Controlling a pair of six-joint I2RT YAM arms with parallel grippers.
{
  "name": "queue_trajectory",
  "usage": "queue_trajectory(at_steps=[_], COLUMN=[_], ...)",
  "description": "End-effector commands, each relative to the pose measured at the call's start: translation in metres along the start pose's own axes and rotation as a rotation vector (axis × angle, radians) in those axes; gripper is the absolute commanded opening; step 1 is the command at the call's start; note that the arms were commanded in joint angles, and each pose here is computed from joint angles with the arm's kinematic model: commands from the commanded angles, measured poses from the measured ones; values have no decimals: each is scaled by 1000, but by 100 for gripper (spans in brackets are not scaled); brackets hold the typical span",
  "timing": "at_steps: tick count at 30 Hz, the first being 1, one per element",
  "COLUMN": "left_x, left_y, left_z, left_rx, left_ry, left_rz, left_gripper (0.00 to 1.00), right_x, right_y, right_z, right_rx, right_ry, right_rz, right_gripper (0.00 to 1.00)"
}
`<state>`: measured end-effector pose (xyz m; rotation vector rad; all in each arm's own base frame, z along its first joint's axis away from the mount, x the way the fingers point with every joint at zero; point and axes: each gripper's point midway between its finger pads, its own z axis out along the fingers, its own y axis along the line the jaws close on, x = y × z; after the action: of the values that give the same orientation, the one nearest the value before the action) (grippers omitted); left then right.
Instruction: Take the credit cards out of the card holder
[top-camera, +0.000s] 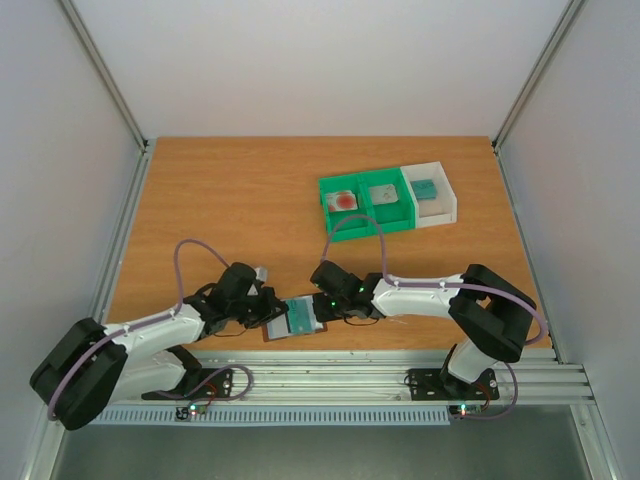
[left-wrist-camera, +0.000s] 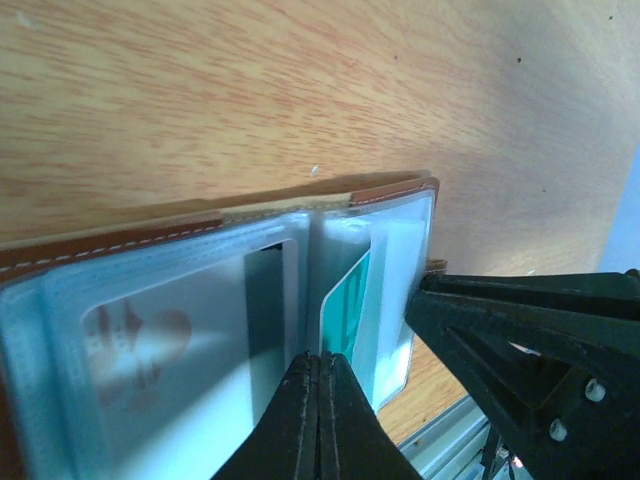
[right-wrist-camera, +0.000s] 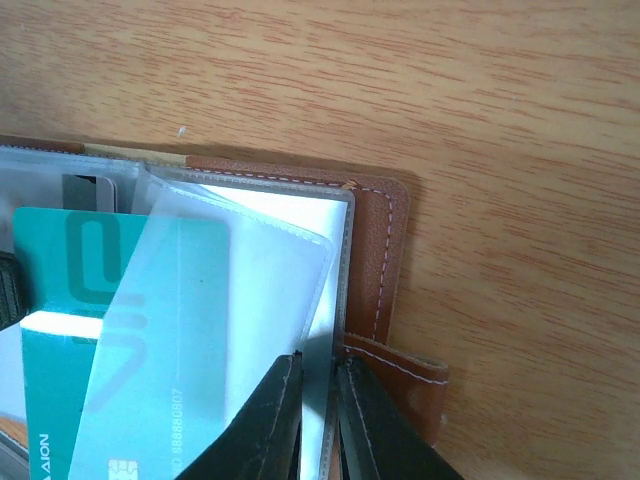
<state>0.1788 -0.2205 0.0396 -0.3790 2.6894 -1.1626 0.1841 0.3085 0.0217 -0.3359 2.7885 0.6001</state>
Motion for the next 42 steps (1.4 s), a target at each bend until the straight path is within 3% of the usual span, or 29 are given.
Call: queue_trajectory(at_steps=[1, 9, 20, 32, 42], left_x=[2, 2, 0, -1, 0], left_y=[5, 3, 11, 13, 15], left_z=[-6, -4, 4, 8, 8], left_rx=[-31, -23, -10, -11, -18], left_ry=[-7, 1, -19, -20, -20], left_rz=[24, 7, -35, -61, -64], left_gripper=[0, 2, 29, 30, 30], right_x=[24, 14, 17, -8, -19], right_y=[-27, -17, -19, 10, 43], right_z=[11, 1, 5, -47, -51], right_rx=[71, 43, 40, -36, -163], right_ry=[75, 47, 55, -18, -28], right_rz=[27, 13, 22, -9, -40], right_gripper=[11, 11, 11, 15, 15])
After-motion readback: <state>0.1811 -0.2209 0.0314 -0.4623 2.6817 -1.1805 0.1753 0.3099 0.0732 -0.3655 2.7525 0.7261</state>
